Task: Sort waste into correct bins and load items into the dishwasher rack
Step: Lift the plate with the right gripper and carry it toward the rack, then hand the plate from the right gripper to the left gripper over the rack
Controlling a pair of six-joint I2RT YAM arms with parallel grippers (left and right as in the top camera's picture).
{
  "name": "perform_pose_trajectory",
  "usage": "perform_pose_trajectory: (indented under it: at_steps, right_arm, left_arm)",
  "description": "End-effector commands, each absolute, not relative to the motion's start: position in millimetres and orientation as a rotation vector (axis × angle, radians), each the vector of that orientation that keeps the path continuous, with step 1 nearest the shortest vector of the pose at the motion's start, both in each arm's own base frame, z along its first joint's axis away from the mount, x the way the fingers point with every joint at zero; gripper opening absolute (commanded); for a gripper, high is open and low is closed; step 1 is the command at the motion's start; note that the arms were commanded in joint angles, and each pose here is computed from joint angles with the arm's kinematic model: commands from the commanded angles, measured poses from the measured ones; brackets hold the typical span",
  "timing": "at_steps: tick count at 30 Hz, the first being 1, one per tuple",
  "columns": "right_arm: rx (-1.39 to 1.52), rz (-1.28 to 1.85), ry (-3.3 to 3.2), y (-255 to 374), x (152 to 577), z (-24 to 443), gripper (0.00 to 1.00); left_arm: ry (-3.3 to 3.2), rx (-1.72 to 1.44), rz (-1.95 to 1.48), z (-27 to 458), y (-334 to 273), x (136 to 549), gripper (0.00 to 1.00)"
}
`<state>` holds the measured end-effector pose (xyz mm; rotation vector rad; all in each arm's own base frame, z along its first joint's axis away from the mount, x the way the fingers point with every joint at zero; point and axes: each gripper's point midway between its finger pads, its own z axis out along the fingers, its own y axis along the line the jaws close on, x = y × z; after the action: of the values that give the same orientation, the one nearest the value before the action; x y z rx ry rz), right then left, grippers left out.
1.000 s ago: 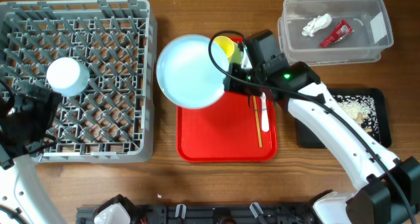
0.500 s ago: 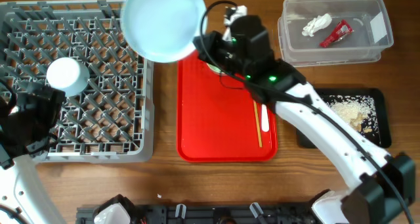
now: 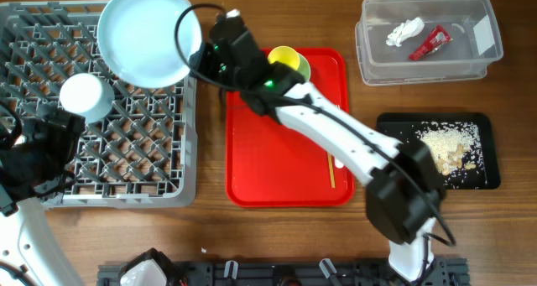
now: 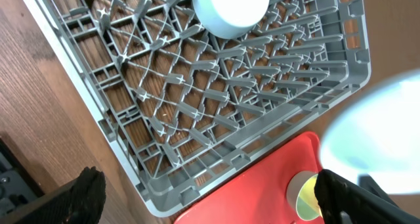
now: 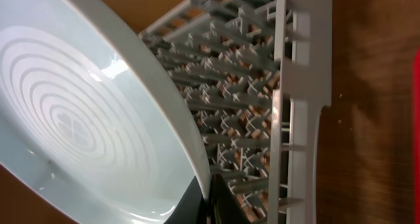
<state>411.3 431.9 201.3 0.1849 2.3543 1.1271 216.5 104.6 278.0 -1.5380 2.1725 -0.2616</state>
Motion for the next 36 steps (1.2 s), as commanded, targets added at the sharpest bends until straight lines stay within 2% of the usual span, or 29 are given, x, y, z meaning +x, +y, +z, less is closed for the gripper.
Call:
perform_pose_trajectory:
  at_steps: [1, 19, 24, 26, 28, 32, 36]
  right_arm:
    - [0.193, 1.218, 2.416, 466.2, 399.4, 170.8, 0.05]
    - [0.040, 1.090, 2.653, 488.1, 342.8, 98.7, 0.07]
    - [-0.005, 1.113, 2.679, 489.0, 341.2, 90.7, 0.21]
    - [-0.017, 1.114, 2.670, 485.5, 348.3, 95.9, 0.33]
    - [-0.009, 1.096, 2.676, 478.2, 356.2, 101.5, 0.38]
    - [-0.033, 1.052, 2.642, 451.7, 379.0, 136.7, 0.49]
    - [-0.042, 1.109, 2.541, 413.5, 402.8, 198.8, 0.75]
  left_arm:
    - [2.173, -1.546, -0.249, 277.4, 107.2, 215.3, 1.00]
    - [2.179, -1.552, -0.250, 276.6, 106.3, 213.9, 1.00]
    - [2.187, -1.559, -0.249, 275.4, 105.1, 211.9, 1.00]
    - [2.187, -1.559, -0.249, 275.4, 105.1, 211.9, 1.00]
    - [2.187, -1.558, -0.249, 275.4, 105.2, 211.9, 1.00]
    - [2.187, -1.557, -0.249, 275.5, 105.1, 212.1, 1.00]
    - [2.226, -1.479, -0.279, 277.1, 99.2, 217.1, 1.00]
